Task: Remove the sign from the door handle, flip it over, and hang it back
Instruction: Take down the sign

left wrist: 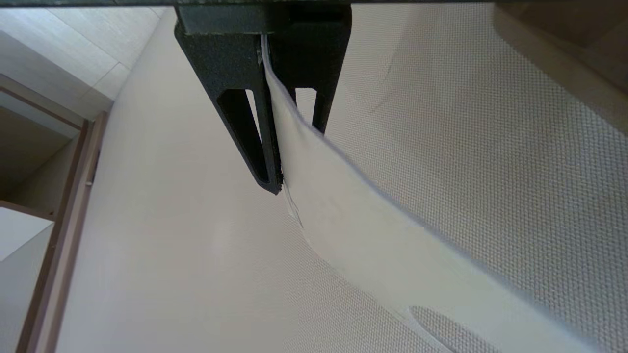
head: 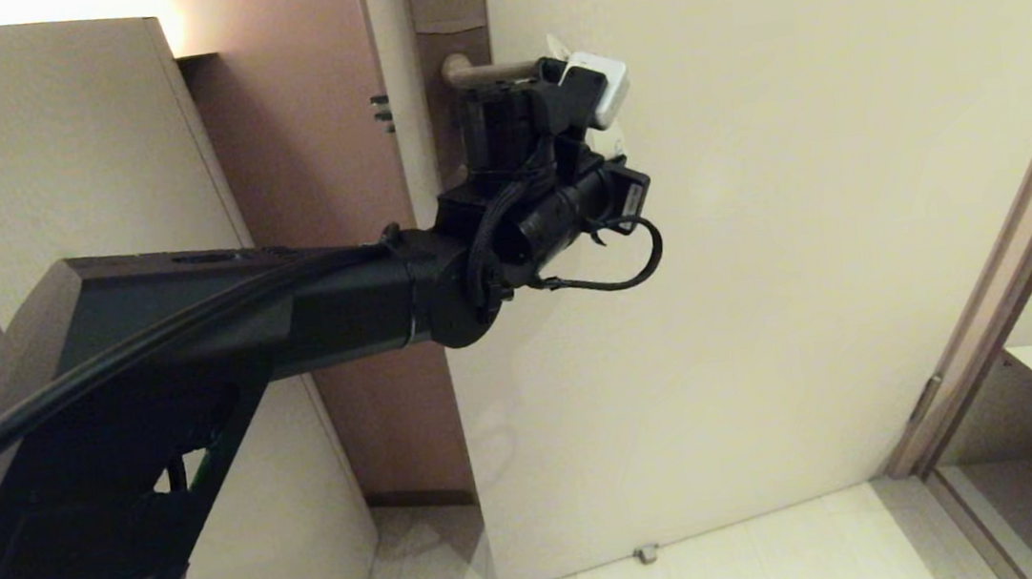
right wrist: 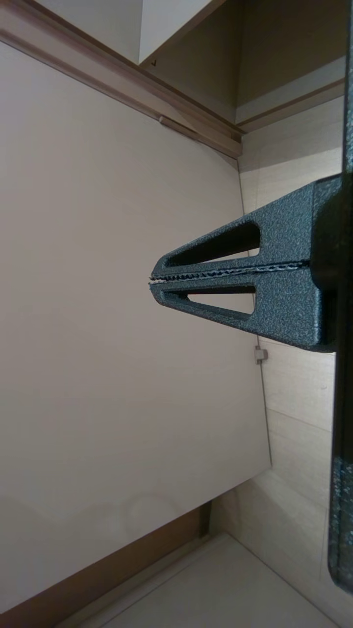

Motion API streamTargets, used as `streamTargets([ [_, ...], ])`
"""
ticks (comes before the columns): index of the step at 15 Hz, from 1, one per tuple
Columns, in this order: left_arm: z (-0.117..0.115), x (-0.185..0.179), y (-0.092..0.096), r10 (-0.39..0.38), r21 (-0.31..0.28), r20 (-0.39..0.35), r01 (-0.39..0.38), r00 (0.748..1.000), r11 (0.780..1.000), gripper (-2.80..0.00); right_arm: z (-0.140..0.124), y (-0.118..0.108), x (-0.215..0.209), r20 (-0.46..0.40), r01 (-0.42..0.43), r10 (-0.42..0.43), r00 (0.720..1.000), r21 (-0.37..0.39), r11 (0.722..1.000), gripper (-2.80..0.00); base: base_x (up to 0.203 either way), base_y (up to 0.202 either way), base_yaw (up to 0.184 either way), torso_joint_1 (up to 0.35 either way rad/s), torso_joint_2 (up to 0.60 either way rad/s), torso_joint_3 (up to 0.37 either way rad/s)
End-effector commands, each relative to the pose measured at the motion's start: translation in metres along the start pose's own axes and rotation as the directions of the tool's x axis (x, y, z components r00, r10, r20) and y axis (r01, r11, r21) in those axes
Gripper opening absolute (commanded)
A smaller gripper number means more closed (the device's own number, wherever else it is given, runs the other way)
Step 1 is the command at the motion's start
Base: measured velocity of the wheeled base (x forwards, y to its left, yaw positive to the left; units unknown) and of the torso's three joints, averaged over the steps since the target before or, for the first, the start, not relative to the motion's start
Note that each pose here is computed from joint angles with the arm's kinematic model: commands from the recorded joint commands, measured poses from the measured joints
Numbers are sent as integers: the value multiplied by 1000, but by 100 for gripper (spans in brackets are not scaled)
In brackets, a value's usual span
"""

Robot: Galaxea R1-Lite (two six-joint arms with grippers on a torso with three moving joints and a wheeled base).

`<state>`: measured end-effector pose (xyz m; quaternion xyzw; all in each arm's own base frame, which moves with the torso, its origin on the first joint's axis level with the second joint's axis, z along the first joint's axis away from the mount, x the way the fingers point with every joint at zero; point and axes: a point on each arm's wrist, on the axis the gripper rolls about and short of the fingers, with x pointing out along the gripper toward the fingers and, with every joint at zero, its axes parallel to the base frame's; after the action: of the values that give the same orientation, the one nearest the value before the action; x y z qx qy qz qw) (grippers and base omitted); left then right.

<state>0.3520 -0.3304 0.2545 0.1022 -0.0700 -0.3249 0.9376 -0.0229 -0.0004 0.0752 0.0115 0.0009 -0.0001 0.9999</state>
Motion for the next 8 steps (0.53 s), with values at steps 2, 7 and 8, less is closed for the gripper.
streamTargets([
  [2,2,-1,0,11,1,4,-11,1000,1000,-280,0,0,0,-1,0,0,1000,0,1000,-280,0,0,0,0,0,0],
  [7,-4,1,17,55,4,-13,-55,998,998,-280,0,0,0,-1,0,0,1000,0,1000,-280,0,0,0,0,0,0],
  [8,-5,1,20,61,4,-14,-61,998,998,-280,0,0,0,-1,0,0,1000,0,1000,-280,0,0,0,0,0,0],
])
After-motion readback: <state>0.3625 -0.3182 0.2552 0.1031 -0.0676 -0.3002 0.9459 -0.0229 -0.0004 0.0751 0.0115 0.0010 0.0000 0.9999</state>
